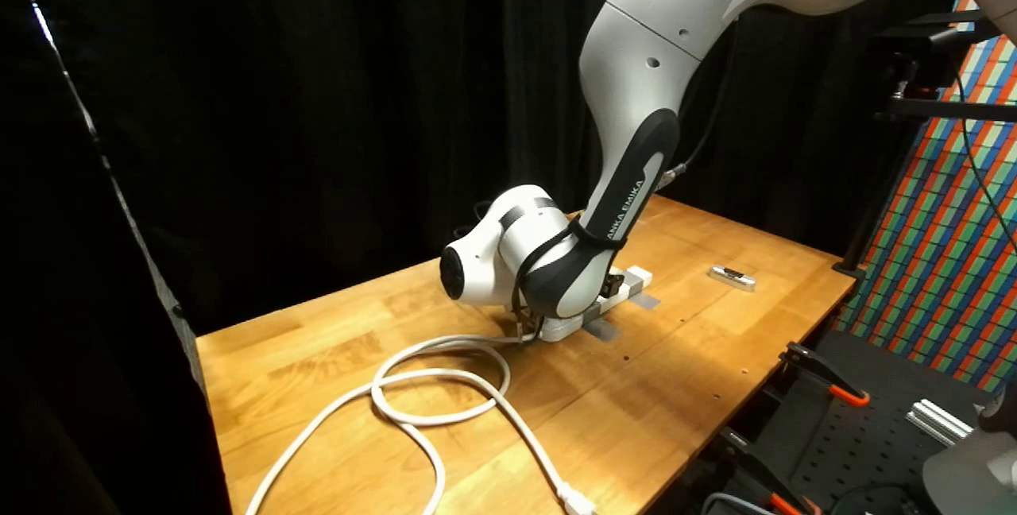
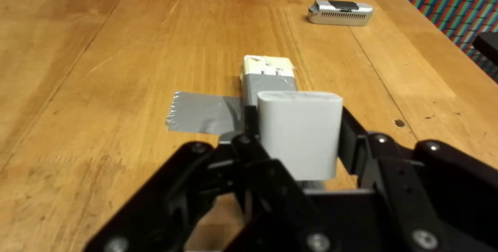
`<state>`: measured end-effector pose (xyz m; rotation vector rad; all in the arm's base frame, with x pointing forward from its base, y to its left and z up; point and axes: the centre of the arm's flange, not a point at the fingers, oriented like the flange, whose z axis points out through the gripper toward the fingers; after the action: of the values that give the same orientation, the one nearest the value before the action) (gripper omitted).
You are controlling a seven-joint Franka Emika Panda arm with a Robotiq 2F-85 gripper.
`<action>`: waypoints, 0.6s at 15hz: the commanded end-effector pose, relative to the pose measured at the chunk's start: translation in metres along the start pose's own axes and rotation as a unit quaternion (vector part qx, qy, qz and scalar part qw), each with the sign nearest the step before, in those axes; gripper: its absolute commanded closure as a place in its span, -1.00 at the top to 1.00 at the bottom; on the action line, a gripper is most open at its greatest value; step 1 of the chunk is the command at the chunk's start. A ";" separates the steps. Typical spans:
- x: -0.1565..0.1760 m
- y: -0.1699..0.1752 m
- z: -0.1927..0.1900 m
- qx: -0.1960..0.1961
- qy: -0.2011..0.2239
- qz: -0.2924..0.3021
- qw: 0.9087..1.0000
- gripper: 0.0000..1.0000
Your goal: Plug the charger head in the middle of the adapter
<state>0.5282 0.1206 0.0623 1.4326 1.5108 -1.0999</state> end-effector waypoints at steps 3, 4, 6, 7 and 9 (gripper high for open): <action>0.055 -0.038 -0.028 -0.012 0.004 -0.010 1.000 -0.53; 0.060 -0.040 -0.031 -0.017 0.007 -0.009 1.000 -0.53; 0.070 -0.045 -0.034 -0.027 0.001 -0.007 1.000 -0.53; 0.072 -0.047 -0.033 -0.028 -0.006 -0.006 1.000 -0.53; 0.074 -0.046 -0.029 -0.028 -0.016 -0.001 0.999 -0.53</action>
<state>0.5109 0.1496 0.0447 1.3332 1.4630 -1.0448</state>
